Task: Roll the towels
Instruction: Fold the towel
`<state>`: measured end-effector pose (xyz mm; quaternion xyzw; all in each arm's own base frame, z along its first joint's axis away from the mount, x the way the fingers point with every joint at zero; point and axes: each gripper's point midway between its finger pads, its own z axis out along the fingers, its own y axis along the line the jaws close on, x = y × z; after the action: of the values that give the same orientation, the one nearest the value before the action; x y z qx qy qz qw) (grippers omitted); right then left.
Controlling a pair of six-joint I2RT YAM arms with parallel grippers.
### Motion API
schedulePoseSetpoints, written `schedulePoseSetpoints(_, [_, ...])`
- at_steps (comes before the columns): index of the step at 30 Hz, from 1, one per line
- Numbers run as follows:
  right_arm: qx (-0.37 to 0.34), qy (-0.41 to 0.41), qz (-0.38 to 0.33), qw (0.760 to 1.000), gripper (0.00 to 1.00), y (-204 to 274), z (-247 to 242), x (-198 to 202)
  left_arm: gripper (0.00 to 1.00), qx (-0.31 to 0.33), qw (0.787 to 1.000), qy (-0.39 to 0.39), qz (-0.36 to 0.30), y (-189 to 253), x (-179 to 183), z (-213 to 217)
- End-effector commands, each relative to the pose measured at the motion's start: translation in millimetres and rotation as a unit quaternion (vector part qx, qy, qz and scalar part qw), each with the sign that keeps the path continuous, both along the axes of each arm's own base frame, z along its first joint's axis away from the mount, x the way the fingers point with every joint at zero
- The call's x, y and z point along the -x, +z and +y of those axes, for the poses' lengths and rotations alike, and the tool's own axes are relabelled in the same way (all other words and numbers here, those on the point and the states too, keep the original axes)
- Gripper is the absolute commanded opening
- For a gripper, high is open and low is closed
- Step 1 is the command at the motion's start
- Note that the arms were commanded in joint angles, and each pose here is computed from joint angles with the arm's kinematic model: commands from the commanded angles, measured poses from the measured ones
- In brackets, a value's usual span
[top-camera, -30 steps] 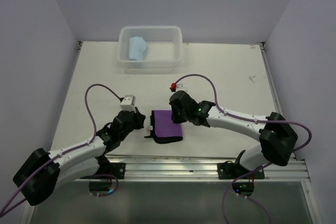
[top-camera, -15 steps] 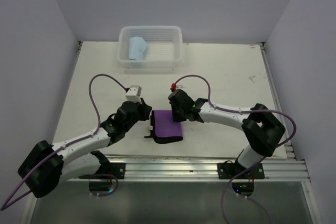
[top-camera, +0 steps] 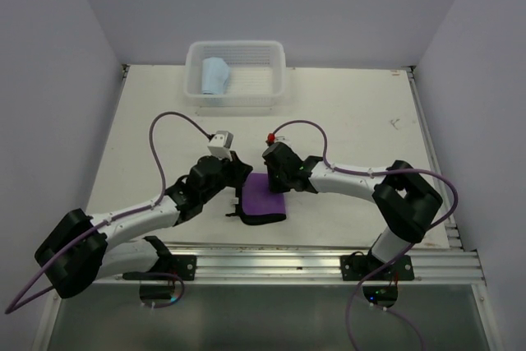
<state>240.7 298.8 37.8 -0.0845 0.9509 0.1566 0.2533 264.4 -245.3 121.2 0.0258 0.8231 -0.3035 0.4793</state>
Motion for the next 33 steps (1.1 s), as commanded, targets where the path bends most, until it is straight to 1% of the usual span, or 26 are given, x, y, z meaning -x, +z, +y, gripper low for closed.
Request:
schedulePoseSetpoints(1, [-0.018,-0.007,-0.008,1.000,0.10,4,8,-5,0.10,0.040,0.999,-0.018,-0.019,21,-2,-21])
schedulePoseSetpoints(8, [-0.019,-0.011,-0.007,1.000,0.11,5,9,-5,0.10,0.037,0.999,-0.025,0.003,-8,8,-22])
schedulePoseSetpoints(15, [-0.017,-0.012,-0.002,1.000,0.11,1,7,-3,0.10,0.005,1.000,-0.015,0.025,-43,10,-15])
schedulePoseSetpoints(20, [-0.013,-0.013,-0.004,1.000,0.11,2,5,-3,0.10,-0.011,0.999,0.000,0.031,-55,10,-7])
schedulePoseSetpoints(23, [-0.013,-0.012,-0.008,1.000,0.14,7,4,-4,0.10,-0.024,0.999,0.011,0.038,-62,10,0])
schedulePoseSetpoints(24, [-0.011,-0.014,-0.007,1.000,0.16,7,3,-3,0.10,-0.026,0.999,0.013,0.040,-62,10,1])
schedulePoseSetpoints(27, [-0.006,-0.015,-0.016,1.000,0.21,14,-1,-5,0.09,-0.036,0.998,0.018,0.046,-68,11,5])
schedulePoseSetpoints(33, [-0.013,-0.017,-0.034,0.999,0.23,37,-6,-4,0.09,-0.042,0.997,0.020,0.054,-74,12,6])
